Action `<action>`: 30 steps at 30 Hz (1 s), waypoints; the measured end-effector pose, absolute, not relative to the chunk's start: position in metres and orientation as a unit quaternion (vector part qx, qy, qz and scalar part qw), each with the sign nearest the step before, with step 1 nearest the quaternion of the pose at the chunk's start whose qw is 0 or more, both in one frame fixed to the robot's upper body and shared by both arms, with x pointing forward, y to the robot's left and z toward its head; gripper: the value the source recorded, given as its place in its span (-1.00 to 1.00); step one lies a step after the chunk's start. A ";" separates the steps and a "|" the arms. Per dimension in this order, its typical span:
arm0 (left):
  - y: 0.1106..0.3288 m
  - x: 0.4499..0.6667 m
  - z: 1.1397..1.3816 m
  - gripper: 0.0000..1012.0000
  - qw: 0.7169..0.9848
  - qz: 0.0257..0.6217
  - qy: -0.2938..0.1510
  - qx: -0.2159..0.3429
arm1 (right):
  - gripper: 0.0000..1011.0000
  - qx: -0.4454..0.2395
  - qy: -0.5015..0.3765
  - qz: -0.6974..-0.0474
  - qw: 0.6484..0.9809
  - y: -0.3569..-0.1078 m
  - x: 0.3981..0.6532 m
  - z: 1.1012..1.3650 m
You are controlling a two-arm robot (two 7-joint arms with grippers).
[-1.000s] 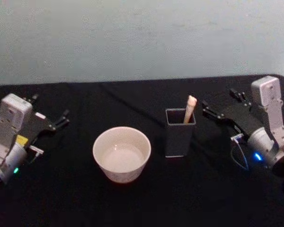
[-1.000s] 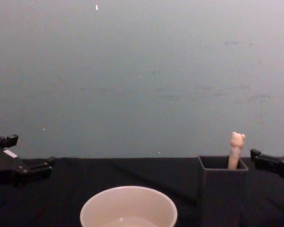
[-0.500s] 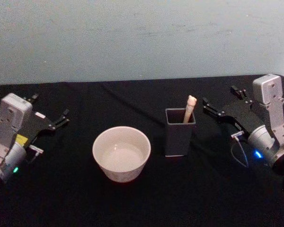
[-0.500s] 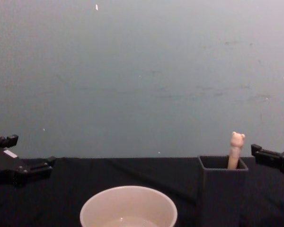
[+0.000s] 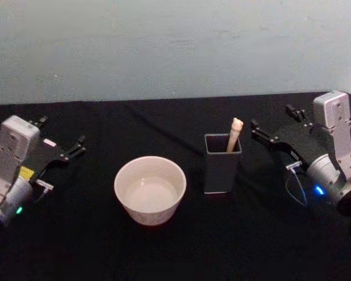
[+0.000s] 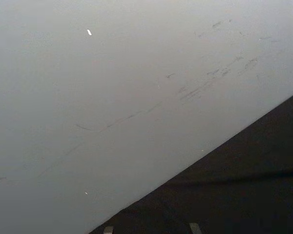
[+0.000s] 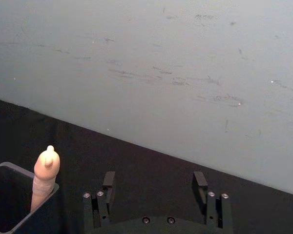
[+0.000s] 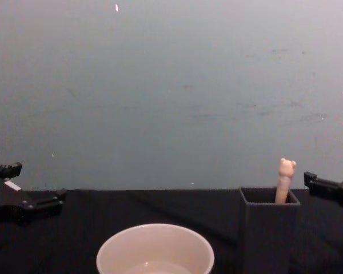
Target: Pick up the stirring spoon with one hand, stir inside the cup, then place it back in its original position.
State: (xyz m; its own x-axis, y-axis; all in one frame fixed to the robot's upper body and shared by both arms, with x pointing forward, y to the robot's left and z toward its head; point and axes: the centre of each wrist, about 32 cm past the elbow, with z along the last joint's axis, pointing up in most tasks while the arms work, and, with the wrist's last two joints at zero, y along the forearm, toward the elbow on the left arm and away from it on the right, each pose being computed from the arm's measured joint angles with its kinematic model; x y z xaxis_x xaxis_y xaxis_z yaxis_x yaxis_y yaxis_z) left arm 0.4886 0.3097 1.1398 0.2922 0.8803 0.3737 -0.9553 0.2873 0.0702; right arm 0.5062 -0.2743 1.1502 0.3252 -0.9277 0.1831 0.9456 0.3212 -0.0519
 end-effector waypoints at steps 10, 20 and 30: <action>0.310 0.489 1.140 0.98 0.791 0.580 -0.132 0.141 | 0.98 -0.074 -0.060 -0.578 0.810 -0.274 0.506 1.151; 0.310 0.489 1.140 0.98 0.791 0.580 -0.132 0.141 | 0.98 -0.074 -0.060 -0.578 0.810 -0.274 0.506 1.151; 0.310 0.489 1.140 0.98 0.791 0.580 -0.132 0.141 | 0.98 -0.074 -0.060 -0.578 0.810 -0.274 0.506 1.151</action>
